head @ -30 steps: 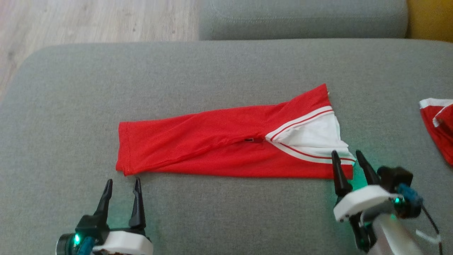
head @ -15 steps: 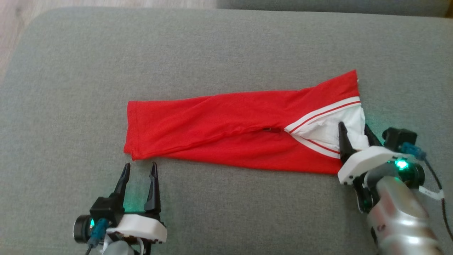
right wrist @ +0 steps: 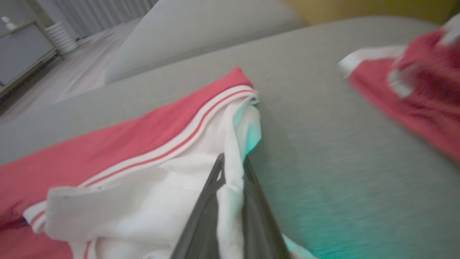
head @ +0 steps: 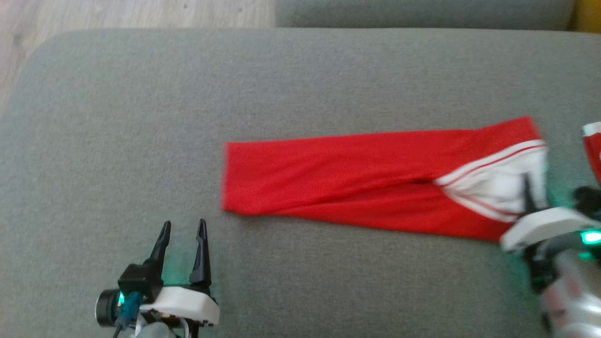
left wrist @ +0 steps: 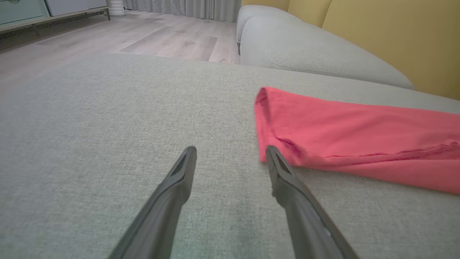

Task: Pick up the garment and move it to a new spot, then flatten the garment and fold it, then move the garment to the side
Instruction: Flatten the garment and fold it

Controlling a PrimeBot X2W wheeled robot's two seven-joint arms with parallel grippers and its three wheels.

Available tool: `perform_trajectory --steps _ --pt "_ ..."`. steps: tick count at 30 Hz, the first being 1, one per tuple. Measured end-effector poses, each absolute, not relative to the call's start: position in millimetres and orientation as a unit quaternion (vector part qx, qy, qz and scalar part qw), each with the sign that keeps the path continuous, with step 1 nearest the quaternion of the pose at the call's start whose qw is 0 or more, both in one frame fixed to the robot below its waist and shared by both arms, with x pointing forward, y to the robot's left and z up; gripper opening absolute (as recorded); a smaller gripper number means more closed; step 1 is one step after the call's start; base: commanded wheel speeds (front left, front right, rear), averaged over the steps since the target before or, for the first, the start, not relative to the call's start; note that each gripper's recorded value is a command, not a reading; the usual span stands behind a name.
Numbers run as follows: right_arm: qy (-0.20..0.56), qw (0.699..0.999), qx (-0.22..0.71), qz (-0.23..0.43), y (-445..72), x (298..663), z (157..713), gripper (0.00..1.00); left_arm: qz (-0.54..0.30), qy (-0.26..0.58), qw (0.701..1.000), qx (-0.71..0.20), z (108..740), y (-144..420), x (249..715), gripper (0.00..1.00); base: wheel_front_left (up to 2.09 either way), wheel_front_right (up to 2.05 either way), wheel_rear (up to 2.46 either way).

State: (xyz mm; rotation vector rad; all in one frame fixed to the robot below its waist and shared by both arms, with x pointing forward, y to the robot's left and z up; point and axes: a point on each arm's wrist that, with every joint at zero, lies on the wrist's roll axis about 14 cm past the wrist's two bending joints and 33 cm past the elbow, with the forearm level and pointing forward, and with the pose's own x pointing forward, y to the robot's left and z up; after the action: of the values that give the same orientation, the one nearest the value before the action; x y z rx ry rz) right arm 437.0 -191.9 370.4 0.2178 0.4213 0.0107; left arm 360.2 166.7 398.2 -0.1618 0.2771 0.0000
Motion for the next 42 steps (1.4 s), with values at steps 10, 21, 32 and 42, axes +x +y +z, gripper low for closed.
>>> perform_trajectory --steps 10,21,32,42 --pt "0.081 0.982 0.136 0.108 -118.1 448.1 448.5 0.00 -0.018 0.137 0.987 -0.085 400.9 156.5 347.1 1.00 0.00 0.00 0.00" --pt "0.132 0.921 0.207 0.303 34.2 404.1 447.6 0.00 0.015 0.142 0.986 -0.085 398.7 175.1 316.7 1.00 0.00 0.00 0.00" --pt "0.154 0.898 0.193 0.363 92.3 414.6 447.8 1.00 0.073 0.144 0.983 -0.089 396.9 204.8 286.5 1.00 0.00 0.00 0.00" --pt "0.100 0.956 0.174 0.212 -16.6 451.0 451.2 1.00 0.030 0.123 0.988 -0.084 409.6 184.6 316.5 1.00 0.00 0.00 0.00"
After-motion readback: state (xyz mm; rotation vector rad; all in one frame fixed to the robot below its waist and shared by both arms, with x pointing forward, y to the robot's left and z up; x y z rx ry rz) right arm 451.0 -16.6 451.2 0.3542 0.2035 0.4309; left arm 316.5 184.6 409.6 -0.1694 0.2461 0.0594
